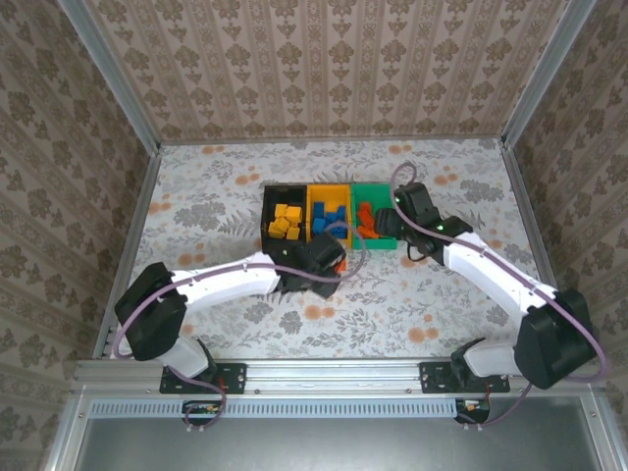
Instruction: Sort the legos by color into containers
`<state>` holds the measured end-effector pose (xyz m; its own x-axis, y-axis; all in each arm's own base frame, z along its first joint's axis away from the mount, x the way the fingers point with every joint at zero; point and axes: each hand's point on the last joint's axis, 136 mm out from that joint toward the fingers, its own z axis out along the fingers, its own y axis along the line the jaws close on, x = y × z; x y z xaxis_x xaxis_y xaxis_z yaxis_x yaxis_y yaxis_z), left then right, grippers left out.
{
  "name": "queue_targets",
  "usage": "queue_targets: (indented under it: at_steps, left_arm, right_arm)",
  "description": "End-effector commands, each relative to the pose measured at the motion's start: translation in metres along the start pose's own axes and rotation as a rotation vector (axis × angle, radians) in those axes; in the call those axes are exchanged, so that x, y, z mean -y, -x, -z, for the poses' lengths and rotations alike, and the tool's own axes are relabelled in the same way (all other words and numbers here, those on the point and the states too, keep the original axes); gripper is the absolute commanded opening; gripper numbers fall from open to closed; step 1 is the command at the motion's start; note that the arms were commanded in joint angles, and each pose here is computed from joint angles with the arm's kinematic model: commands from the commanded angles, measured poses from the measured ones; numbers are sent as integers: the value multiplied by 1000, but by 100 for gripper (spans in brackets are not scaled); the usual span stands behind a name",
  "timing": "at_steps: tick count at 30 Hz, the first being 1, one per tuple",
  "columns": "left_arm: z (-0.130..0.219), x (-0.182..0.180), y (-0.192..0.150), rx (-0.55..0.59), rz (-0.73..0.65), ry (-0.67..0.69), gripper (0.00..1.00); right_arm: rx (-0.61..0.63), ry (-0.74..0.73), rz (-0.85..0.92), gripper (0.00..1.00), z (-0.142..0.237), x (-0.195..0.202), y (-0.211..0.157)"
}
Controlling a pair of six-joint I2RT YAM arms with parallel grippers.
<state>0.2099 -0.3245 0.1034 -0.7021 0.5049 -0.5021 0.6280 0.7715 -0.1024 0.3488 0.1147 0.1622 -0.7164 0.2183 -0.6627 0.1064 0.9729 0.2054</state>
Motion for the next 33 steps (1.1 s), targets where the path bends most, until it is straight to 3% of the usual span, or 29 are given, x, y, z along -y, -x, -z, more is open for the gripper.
queue_targets:
  at_steps: [1,9,17,24,29,33]
  left_arm:
    - [7,10,69,161,-62,-17,36]
    - [-36,-4,155,223,6,-22,35]
    - [-73,-12,189,215,48,-9,35]
    - [-57,-4,210,266,85,-58,63]
    - [-13,-6,214,360,127,-87,82]
    - [26,-25,191,428,171,-59,95]
  right_arm:
    - [45,-35,-68,76,11,20,1]
    - [50,-64,-100,76,24,44,-15]
    - [52,-39,-100,76,26,45,-21]
    - [53,5,-106,76,25,38,-21]
    - [58,74,-97,78,29,26,-19]
    - [31,138,-70,79,26,9,-23]
